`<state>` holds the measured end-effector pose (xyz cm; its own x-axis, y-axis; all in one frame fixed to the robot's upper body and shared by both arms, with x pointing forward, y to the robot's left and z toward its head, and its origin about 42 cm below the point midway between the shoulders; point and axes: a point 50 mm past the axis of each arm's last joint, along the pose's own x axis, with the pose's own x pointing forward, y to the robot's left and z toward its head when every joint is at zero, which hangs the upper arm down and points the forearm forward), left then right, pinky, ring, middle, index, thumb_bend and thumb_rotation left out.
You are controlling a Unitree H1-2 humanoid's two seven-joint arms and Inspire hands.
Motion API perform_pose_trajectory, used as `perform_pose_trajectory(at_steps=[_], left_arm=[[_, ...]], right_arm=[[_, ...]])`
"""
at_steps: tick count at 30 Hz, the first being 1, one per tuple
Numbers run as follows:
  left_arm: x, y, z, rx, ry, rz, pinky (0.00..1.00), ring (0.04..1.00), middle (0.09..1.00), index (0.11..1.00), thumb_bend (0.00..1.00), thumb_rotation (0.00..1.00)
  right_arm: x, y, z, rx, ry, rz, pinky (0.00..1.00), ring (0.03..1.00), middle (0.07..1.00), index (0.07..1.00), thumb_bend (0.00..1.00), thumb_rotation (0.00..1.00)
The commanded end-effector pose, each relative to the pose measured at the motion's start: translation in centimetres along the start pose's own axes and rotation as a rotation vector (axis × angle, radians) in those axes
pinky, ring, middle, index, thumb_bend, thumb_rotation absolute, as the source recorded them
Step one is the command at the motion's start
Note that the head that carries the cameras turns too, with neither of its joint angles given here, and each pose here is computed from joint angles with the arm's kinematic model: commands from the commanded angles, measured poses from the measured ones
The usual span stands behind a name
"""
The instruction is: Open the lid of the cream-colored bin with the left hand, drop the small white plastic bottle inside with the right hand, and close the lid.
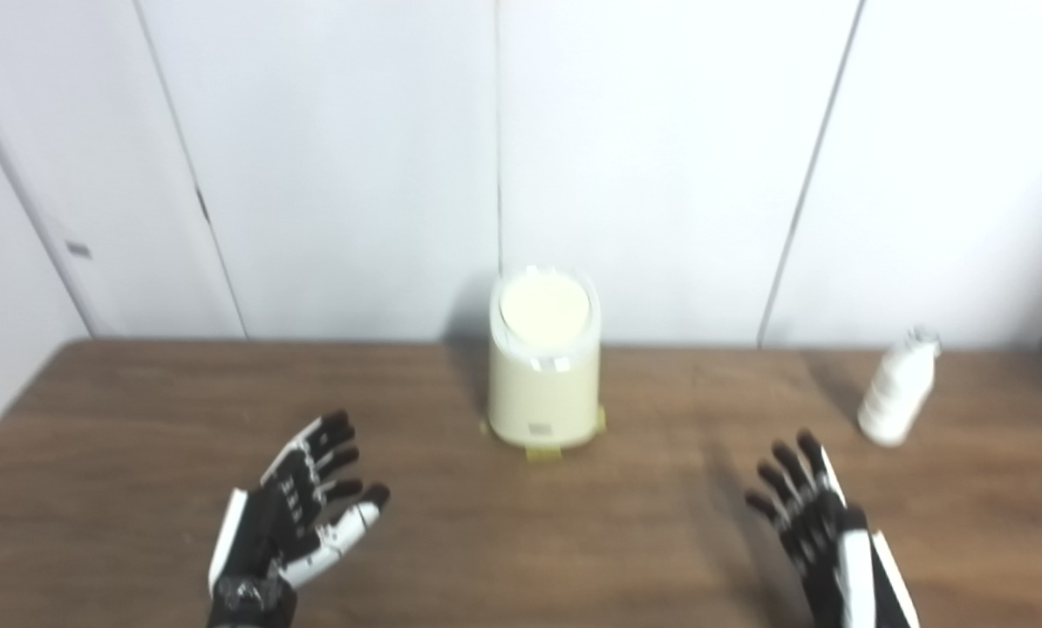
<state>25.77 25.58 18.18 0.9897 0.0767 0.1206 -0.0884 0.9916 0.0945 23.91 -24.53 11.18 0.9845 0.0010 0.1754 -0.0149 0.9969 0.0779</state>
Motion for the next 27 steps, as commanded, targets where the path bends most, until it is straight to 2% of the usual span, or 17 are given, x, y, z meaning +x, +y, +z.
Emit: perform_pose_trajectory(at_steps=[1, 4, 8, 11, 14, 16, 20, 27], left_arm=[[1.7, 0.1, 2.3, 0.041, -0.097, 0.007, 0.77, 0.828, 0.853, 0.872, 0.67, 0.19], [3.1, 0.0, 3.6, 0.058, -0.135, 0.012, 0.75, 0.817, 0.851, 0.878, 0.68, 0.23], [4.7, -0.1, 5.1, 0.063, -0.168, 0.017, 0.76, 0.822, 0.851, 0.87, 0.72, 0.23], [6.2, -0.4, 6.6, 0.131, -0.189, 0.015, 0.78, 0.824, 0.855, 0.868, 0.75, 0.22], [7.7, -0.6, 7.8, 0.202, -0.191, -0.012, 0.8, 0.807, 0.846, 0.867, 0.77, 0.25], [8.5, -0.9, 8.4, 0.236, -0.189, -0.029, 0.77, 0.809, 0.851, 0.87, 0.75, 0.25], [10.4, -1.5, 9.6, 0.303, -0.189, -0.069, 0.72, 0.82, 0.853, 0.86, 0.74, 0.24], [13.3, -3.0, 11.3, 0.397, -0.211, -0.136, 0.72, 0.83, 0.869, 0.872, 0.75, 0.2]], right_arm=[[-4.6, -0.2, -4.7, 0.019, 0.193, -0.03, 0.82, 0.915, 0.948, 1.0, 0.51, 0.99], [-4.5, -0.2, -4.8, 0.029, 0.195, -0.036, 0.82, 0.915, 0.947, 1.0, 0.52, 0.98], [-4.2, 0.0, -4.9, 0.029, 0.195, -0.033, 0.82, 0.92, 0.952, 1.0, 0.51, 0.98], [-4.0, 0.2, -4.9, 0.037, 0.197, -0.031, 0.82, 0.916, 0.947, 1.0, 0.52, 0.97], [-3.7, 0.5, -5.0, 0.036, 0.198, -0.029, 0.83, 0.915, 0.947, 1.0, 0.53, 0.97], [-3.6, 0.6, -5.0, 0.035, 0.2, -0.03, 0.83, 0.91, 0.942, 1.0, 0.53, 0.97], [-3.2, 1.0, -5.1, 0.041, 0.203, -0.032, 0.83, 0.908, 0.938, 1.0, 0.54, 0.95], [-2.6, 1.5, -5.3, 0.032, 0.205, -0.028, 0.82, 0.898, 0.928, 1.0, 0.56, 0.97]])
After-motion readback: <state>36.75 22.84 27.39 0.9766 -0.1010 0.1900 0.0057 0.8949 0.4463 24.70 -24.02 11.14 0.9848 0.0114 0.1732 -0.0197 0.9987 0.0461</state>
